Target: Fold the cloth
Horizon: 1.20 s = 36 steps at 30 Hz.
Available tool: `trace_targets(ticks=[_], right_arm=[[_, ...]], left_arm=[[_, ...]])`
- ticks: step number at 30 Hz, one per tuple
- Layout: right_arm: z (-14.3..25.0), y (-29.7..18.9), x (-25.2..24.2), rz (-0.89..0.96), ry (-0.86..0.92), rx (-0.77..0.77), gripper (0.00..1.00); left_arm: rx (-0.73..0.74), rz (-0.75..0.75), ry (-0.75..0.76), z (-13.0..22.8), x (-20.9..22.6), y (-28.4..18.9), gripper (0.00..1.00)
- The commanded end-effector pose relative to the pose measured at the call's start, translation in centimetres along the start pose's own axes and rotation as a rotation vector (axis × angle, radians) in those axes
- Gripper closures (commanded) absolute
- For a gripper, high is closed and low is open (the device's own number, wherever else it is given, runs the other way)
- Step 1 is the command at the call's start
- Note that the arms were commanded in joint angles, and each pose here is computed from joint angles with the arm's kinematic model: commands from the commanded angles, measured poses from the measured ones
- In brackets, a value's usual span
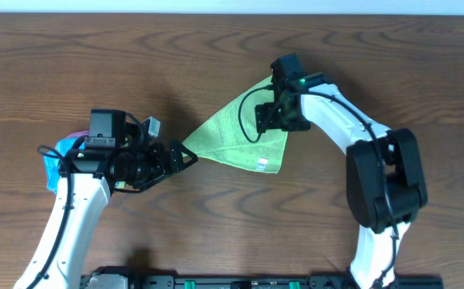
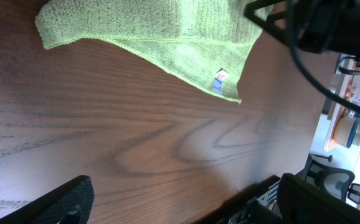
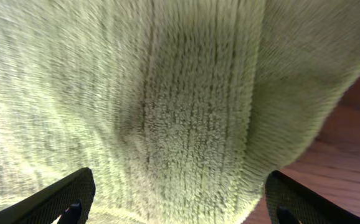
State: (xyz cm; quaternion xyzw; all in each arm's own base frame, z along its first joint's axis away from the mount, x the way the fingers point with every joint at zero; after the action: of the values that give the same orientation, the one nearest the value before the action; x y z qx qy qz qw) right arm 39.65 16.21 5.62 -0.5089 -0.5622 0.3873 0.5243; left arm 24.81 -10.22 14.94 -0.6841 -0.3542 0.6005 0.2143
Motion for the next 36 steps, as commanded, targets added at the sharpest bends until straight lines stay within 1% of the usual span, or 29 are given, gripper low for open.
trace_targets(ticks=[1, 18, 36], right_arm=[[-0.7, -2.2, 0.5, -0.007, -0.038, -0.063, 0.12], [-1.3, -2.0, 1.3, -0.043, -0.048, -0.089, 0.11], [-0.6, 0.9, 0.7, -0.015, -0.042, -0.029, 0.12]], left_arm=[[-0.007, -0.004, 0.032, -0.3, -0.3, -0.2, 0.04], [-0.006, -0.004, 0.032, -0.3, -0.3, -0.2, 0.05], [-0.007, -0.005, 0.032, -0.3, -0.3, -0.2, 0.05]])
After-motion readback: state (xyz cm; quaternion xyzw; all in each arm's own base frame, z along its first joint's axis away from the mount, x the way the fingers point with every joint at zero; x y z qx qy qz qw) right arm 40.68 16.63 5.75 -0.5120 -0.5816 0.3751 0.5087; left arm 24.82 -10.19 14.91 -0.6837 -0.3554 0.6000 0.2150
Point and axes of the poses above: each gripper's point midway between its finger pads, its own y axis out along the fingers, its own x axis along the line the jaws close on, z = x × y, the point moved 3 cm from there along -y, back along the fingers, and after that the axes turned 10 degrees about y, right-handed, at the moved point
